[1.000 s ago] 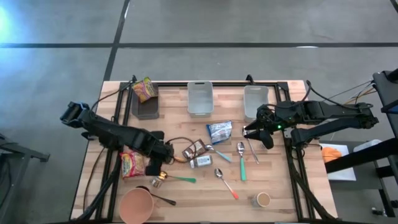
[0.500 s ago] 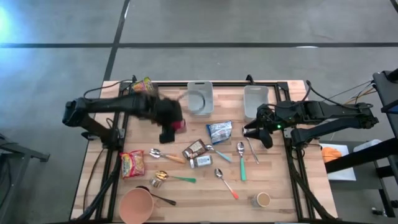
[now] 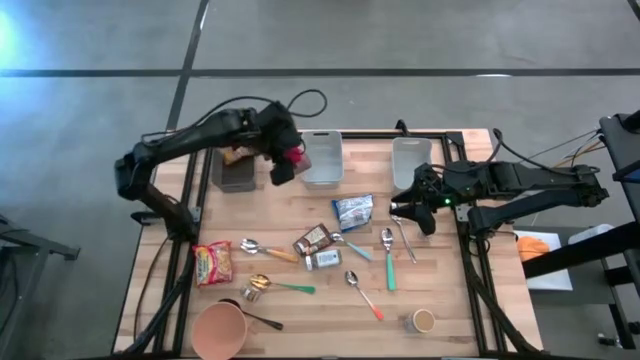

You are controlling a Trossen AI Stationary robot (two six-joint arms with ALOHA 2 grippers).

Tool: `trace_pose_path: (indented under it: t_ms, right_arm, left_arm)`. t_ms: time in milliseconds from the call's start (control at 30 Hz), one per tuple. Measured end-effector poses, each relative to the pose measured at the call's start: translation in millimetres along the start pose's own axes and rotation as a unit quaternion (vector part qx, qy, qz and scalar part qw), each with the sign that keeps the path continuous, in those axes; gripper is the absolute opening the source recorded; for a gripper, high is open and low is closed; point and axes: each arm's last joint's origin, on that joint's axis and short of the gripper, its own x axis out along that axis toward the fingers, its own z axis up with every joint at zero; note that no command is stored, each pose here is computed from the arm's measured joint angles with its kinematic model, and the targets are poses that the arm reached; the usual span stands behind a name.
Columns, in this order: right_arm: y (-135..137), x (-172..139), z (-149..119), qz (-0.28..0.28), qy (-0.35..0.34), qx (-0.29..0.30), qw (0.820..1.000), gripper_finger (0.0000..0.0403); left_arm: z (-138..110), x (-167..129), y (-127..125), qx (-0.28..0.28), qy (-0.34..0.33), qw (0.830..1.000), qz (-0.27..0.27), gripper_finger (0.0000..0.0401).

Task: Pick & Place Food Item
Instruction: Put the red seasoning can into the left gray bin

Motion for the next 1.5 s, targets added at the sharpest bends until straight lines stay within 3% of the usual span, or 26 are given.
trace_pose_path:
  t_ms: [267,500,733,1500]
  right_arm:
    - [0.0,0.1,0.0,0.0,0.0,0.009,1.0,0.0219]
    - [0.0,0.0,0.0,0.0,0.0,0.013,1.0,0.0219]
    - [-1.2,1.9,-0.8,-0.009,-0.002,0.016,1.0,0.0219]
    - [-1.7,16.3,-4.2,-0.016,0.013,0.017,1.0,0.0219]
  left_arm:
    - [31.9,29.9,6.8,0.057,0.025,0.998,-0.024,0.021]
    - [45.2,61.7,13.5,0.082,0.056,0.994,-0.034,0.021]
    - [41.9,90.5,19.3,0.076,0.088,0.992,-0.045,0.021]
    - [34.0,139.1,20.1,0.086,0.142,0.984,-0.069,0.021]
